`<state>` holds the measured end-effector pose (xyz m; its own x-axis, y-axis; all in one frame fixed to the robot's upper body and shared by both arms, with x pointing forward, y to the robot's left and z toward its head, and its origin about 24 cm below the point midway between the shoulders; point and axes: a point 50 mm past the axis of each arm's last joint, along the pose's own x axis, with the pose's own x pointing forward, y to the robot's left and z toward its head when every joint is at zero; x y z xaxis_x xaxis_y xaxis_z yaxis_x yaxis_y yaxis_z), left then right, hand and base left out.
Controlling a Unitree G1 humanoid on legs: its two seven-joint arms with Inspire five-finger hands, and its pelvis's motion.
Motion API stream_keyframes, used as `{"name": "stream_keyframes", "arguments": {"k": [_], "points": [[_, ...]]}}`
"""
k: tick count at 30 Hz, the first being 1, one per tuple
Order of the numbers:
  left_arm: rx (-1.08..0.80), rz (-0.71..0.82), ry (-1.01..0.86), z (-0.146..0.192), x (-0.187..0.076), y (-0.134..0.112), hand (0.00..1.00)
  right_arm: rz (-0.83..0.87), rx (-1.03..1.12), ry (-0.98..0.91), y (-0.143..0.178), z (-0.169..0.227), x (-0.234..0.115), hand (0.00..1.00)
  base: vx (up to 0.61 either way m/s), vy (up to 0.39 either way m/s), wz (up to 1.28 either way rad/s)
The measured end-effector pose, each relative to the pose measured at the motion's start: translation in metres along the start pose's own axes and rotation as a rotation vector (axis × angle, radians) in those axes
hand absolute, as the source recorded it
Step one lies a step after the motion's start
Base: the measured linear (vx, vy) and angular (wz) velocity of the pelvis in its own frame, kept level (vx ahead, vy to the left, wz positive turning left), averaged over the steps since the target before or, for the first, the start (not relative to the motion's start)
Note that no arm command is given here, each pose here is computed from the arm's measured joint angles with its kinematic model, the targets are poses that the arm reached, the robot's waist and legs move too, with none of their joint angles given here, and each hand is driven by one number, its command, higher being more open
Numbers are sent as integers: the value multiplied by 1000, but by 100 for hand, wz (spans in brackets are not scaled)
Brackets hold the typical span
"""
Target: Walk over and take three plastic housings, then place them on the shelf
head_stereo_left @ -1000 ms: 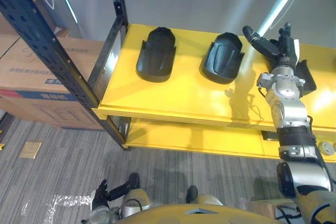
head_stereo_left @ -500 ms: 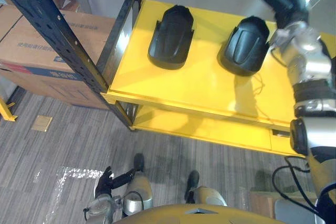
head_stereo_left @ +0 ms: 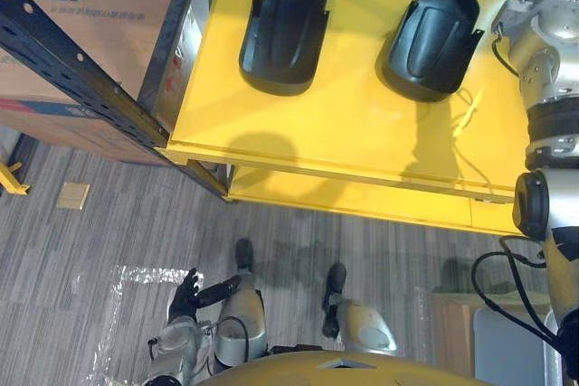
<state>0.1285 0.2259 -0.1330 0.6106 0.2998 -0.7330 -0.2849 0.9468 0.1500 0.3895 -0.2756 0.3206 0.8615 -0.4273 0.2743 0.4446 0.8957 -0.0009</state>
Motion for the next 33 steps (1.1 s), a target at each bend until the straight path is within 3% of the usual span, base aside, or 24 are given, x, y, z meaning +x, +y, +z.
{"name": "stream_keyframes", "arguments": {"k": [9, 19, 33], "points": [[17, -31, -63, 13, 3, -9, 100, 4, -6, 93, 2, -4, 3, 100, 12, -4, 3], [-10, -45, -80, 16, 3, -13, 100, -154, 0, 89, -16, 8, 8, 100, 0, 0, 0], [1, -63, -80, 20, 6, -17, 100, -112, 22, 56, -15, 9, 9, 100, 0, 0, 0]]}}
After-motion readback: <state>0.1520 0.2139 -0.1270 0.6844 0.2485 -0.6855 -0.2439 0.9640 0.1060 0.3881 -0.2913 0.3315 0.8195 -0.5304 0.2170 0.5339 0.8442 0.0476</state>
